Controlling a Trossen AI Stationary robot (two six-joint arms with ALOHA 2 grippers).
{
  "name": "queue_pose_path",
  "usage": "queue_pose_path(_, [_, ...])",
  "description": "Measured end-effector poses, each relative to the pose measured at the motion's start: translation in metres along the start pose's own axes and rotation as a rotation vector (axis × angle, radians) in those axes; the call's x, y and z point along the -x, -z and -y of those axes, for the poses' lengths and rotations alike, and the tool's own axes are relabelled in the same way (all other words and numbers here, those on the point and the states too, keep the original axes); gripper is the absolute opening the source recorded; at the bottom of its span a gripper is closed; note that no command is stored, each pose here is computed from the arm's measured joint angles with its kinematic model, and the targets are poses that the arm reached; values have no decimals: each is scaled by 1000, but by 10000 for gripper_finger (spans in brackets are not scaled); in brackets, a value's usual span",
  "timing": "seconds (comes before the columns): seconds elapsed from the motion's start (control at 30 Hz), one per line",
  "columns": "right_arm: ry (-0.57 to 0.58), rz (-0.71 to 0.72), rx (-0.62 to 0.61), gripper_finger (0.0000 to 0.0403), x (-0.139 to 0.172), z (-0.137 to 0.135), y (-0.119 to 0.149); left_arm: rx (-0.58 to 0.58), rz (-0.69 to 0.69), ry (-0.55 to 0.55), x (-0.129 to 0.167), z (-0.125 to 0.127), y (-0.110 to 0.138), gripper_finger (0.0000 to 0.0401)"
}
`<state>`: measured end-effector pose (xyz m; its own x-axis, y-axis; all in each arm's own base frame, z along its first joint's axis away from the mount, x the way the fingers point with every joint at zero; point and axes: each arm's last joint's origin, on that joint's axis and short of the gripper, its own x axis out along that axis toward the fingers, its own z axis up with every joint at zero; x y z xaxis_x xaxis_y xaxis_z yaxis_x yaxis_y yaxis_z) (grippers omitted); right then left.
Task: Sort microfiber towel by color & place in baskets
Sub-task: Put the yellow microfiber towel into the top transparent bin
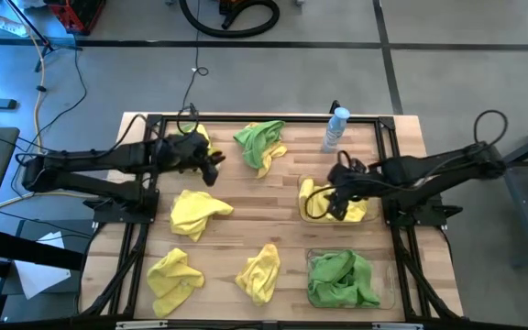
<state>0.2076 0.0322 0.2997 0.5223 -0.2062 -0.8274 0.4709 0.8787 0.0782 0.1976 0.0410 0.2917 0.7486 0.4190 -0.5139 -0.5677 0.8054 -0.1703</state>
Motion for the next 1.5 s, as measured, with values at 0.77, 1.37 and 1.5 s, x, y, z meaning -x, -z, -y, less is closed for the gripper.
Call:
queue_pose_path(0.77, [-1, 170, -346, 220, 11, 31, 31, 243, -686, -475, -84, -111, 1, 212])
queue_pose_path(1.37, [74, 240, -404, 220, 11, 34, 30, 186, -943, -427, -128, -136, 31, 13])
queue_pose_path(1.5, [107, 191, -336, 220, 11, 36, 34, 213, -881, -452, -105, -127, 10, 6])
